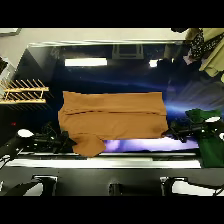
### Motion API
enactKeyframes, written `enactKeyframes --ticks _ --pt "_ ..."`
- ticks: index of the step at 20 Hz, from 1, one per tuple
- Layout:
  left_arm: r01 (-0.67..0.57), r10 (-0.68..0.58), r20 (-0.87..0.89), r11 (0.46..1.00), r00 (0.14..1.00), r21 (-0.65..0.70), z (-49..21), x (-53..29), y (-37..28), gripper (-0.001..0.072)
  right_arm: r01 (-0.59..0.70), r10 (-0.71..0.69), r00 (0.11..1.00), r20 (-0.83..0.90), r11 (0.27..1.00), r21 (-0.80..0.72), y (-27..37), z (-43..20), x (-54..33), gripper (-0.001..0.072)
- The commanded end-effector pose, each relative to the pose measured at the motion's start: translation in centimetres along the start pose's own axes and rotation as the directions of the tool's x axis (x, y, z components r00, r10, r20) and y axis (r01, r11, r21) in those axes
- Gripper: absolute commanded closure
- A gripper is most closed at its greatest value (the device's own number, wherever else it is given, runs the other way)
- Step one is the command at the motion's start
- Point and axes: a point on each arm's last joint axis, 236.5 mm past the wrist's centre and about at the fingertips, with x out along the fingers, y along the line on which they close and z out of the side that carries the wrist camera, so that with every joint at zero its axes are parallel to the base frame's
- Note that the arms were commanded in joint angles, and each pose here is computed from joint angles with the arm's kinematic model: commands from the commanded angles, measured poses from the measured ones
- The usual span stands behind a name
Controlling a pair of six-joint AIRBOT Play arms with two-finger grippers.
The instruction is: Fold the clothes and pants, and hang the long-sleeved shirts on hangers.
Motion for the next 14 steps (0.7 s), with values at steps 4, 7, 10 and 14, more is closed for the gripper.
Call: enactKeyframes --ticks 4,7,10,14 --pt "-0.045 0.049 -0.035 0.994 0.998 0.102 -1.4 -4.4 -0.3 0.0694 0.09 -0.09 0.993 -0.078 0.996 -0.012 1.4 -5.1 -4.0 0.0682" --pt "-0.136 0.146 -0.051 0.978 0.988 0.157 -3.7 -6.2 1.3 0.0694 0.177 -0.176 0.981 -0.079 0.984 0.003 1.5 -8.2 -6.7 0.0683" --pt "-0.143 0.148 -0.015 0.972 0.989 0.189 -4.6 -7.3 0.7 0.0695 0.162 -0.162 0.987 0.016 0.986 -0.031 3.2 -8.8 -7.8 0.0683" --pt "-0.147 0.124 0.108 0.958 0.986 0.245 -0.7 -8.8 -2.4 0.0696 0.184 -0.158 0.975 0.156 0.968 -0.171 5.8 -5.5 -6.5 0.0683"
